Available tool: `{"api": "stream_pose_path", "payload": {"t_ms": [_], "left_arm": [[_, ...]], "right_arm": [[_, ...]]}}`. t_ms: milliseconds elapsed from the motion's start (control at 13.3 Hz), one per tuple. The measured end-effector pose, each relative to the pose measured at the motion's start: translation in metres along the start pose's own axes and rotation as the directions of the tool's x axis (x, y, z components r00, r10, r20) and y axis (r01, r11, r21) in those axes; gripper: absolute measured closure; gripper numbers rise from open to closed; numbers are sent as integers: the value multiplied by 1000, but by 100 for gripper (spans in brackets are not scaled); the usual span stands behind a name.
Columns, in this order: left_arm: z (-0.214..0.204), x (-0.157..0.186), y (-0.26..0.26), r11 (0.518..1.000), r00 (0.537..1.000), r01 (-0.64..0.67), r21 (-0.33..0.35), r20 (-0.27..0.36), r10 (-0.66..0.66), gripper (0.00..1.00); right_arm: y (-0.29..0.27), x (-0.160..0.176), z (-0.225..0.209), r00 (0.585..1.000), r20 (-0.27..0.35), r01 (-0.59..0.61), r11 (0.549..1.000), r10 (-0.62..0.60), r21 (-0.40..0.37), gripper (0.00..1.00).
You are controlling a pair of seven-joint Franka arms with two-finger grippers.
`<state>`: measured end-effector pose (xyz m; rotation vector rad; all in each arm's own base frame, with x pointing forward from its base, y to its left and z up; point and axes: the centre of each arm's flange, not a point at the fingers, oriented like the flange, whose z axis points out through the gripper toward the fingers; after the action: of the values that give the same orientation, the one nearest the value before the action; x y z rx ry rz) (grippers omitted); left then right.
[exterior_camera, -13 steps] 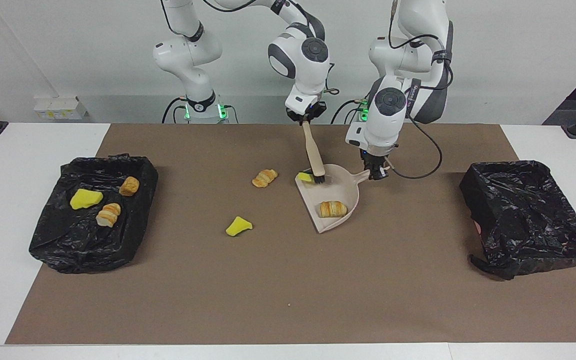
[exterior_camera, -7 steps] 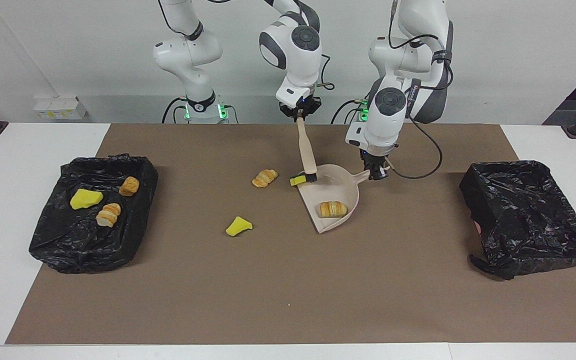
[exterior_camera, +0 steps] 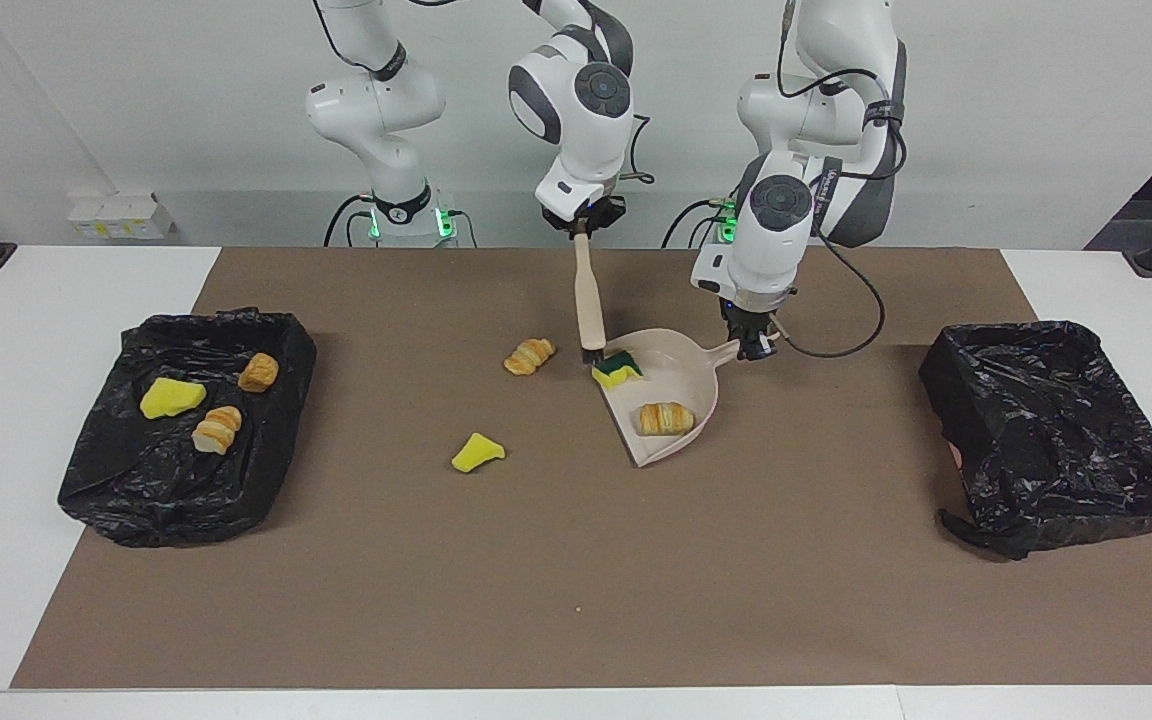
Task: Sweep and dump trash in bin
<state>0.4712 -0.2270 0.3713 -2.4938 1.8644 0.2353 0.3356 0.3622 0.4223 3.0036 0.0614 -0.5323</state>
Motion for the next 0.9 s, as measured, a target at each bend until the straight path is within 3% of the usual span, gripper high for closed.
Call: {"api": "stream_pose_path", "payload": {"t_ms": [225, 450, 600, 900], "left_arm": [[0, 0, 0, 1000, 1000, -1, 0, 0, 1, 69], [0, 0, 0, 1000, 1000, -1, 0, 0, 1, 69], [0, 0, 0, 1000, 1000, -1, 0, 0, 1, 69], [0, 1, 1, 1000, 1000, -2, 0, 0, 2, 69]], "right_arm": [[32, -4, 23, 994, 14, -108, 993, 109, -47, 74], [55, -6, 32, 974, -31, -225, 970, 223, -97, 74], [69, 1, 43, 953, -51, -303, 950, 300, -79, 74], [76, 5, 60, 940, -36, -340, 940, 339, -28, 74]]}}
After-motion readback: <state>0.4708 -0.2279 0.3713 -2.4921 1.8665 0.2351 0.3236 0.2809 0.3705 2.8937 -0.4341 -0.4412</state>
